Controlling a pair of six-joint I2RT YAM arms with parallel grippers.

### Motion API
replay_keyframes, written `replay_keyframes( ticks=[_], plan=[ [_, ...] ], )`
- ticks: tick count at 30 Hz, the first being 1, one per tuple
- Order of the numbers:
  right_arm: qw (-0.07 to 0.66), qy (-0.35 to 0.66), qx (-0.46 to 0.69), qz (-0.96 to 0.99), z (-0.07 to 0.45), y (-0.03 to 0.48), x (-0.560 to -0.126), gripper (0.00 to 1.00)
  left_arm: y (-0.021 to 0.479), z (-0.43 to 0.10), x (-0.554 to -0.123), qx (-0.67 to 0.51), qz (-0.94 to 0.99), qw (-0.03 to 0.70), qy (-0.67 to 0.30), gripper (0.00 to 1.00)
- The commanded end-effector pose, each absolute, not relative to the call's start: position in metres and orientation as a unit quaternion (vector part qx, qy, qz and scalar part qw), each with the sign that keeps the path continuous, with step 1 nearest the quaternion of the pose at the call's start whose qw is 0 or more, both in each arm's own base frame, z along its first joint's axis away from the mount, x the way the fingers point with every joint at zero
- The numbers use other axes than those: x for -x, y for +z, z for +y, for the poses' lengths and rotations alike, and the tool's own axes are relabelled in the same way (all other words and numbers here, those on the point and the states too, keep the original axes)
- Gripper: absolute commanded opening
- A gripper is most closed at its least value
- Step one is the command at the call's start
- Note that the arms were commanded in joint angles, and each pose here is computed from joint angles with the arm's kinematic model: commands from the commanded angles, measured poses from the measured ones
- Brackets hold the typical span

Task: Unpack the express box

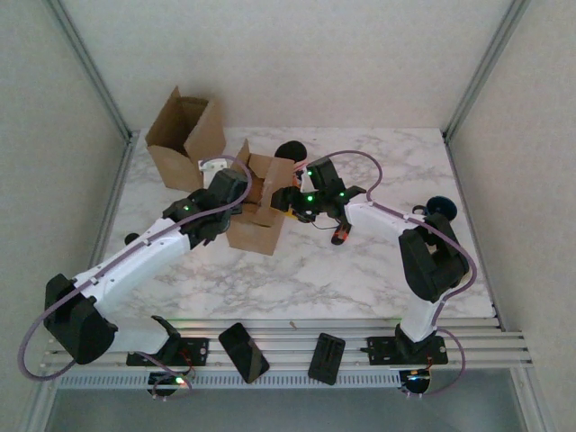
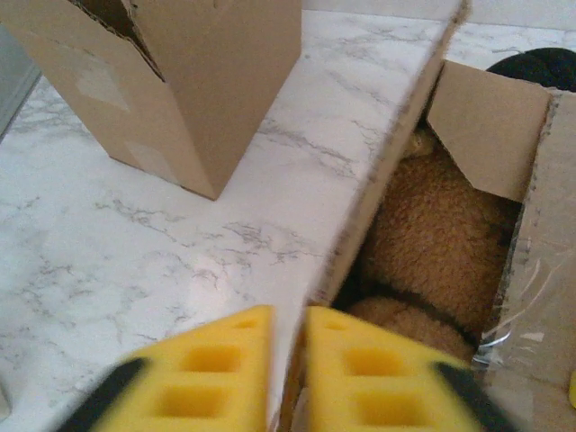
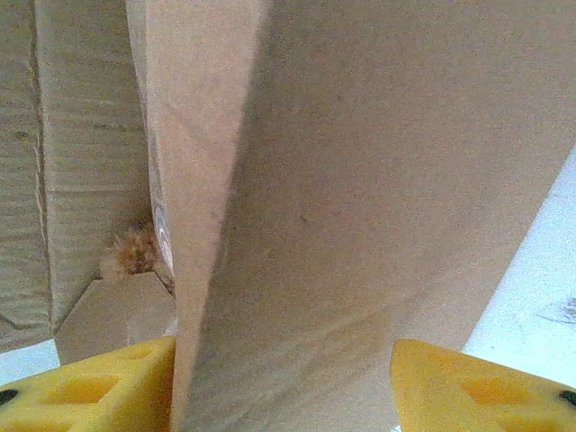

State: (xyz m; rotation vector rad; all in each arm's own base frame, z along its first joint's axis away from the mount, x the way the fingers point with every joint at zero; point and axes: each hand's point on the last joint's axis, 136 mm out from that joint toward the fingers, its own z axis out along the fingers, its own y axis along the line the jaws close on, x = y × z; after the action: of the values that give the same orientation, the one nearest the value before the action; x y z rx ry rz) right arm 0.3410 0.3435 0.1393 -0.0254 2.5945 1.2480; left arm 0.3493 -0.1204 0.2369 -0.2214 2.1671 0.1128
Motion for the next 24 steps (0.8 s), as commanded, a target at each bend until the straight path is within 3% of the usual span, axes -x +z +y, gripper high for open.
replay_keyframes(
  ticks=[1,3,6,15,18,22,24],
  plan=[
    [0.096,0.332,-0.023,0.938,0.312,0.088,-0.330,0.61,0.226,-0.111,-0.348,0.086,0.889,0.446,0.057,0.46],
    [0.100,0.335,-0.014,0.937,0.313,0.097,-0.331,0.61,0.223,-0.112,-0.352,0.083,0.890,0.444,0.056,0.57],
    [0.103,0.340,-0.007,0.935,0.314,0.105,-0.329,0.62,0.216,-0.114,-0.363,0.080,0.894,0.438,0.054,0.63],
    [0.098,0.342,0.009,0.935,0.313,0.108,-0.323,0.62,0.202,-0.138,-0.407,0.024,0.906,0.422,0.016,0.57],
    [0.098,0.335,0.016,0.937,0.311,0.107,-0.323,0.62,0.202,-0.159,-0.414,-0.008,0.912,0.410,-0.021,0.50],
    [0.096,0.332,0.026,0.938,0.312,0.108,-0.322,0.62,0.199,-0.181,-0.414,-0.037,0.914,0.397,-0.072,0.32],
    [0.094,0.330,0.029,0.939,0.312,0.107,-0.322,0.62,0.198,-0.185,-0.411,-0.043,0.914,0.394,-0.083,0.09]
  ],
)
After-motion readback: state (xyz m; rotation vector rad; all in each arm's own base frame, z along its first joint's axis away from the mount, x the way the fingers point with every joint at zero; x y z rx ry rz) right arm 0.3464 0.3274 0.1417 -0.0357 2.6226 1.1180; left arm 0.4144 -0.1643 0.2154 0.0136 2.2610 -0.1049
